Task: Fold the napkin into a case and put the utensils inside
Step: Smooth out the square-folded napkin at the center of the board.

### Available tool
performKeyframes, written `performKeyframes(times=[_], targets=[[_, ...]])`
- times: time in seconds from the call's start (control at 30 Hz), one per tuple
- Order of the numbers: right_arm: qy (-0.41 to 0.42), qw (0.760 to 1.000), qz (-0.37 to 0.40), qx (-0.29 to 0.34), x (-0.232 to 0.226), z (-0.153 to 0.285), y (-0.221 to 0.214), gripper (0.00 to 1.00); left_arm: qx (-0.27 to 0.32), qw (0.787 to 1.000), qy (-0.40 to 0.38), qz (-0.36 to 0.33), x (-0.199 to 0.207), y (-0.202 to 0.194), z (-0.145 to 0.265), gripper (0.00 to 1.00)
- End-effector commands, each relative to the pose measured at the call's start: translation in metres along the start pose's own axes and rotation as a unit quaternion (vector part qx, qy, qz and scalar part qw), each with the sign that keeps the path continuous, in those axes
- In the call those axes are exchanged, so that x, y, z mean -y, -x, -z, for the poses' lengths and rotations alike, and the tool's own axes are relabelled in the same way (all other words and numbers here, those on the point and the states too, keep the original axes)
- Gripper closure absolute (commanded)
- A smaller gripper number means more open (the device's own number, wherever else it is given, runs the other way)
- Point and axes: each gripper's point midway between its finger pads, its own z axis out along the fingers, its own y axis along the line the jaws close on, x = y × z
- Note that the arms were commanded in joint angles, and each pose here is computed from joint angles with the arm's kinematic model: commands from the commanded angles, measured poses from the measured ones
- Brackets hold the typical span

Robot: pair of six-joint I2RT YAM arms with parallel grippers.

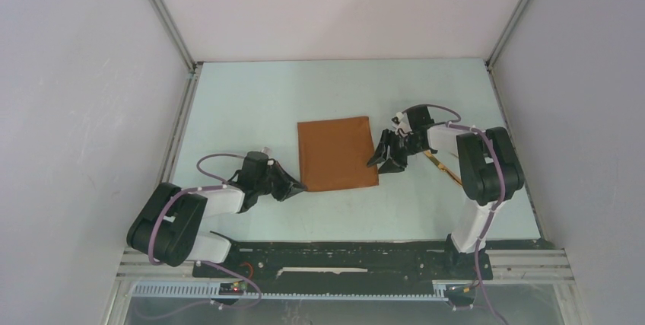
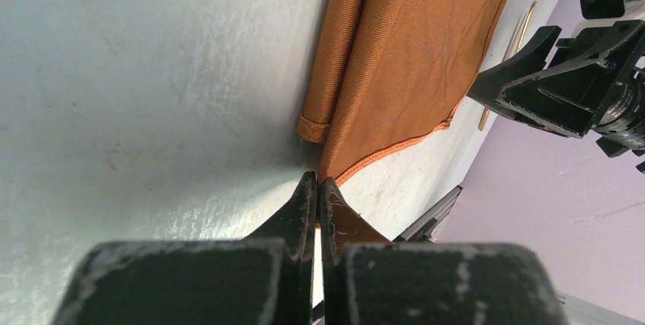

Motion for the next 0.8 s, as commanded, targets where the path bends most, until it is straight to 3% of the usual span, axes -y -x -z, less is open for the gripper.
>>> performKeyframes(times=[0.0,0.77], targets=[[0.020,1.000,0.019,-0.004,0.000,-0.001,-0.007,0.38,0.016,1.000,-0.013,-0.019,0.011,0.010,0.000,1.00],[0.071,0.997,-0.003,0.004,-0.012,0.012,-0.031,0.50,0.015,1.000,-0.013,-0.018,0.011,0.009,-0.001,1.00]])
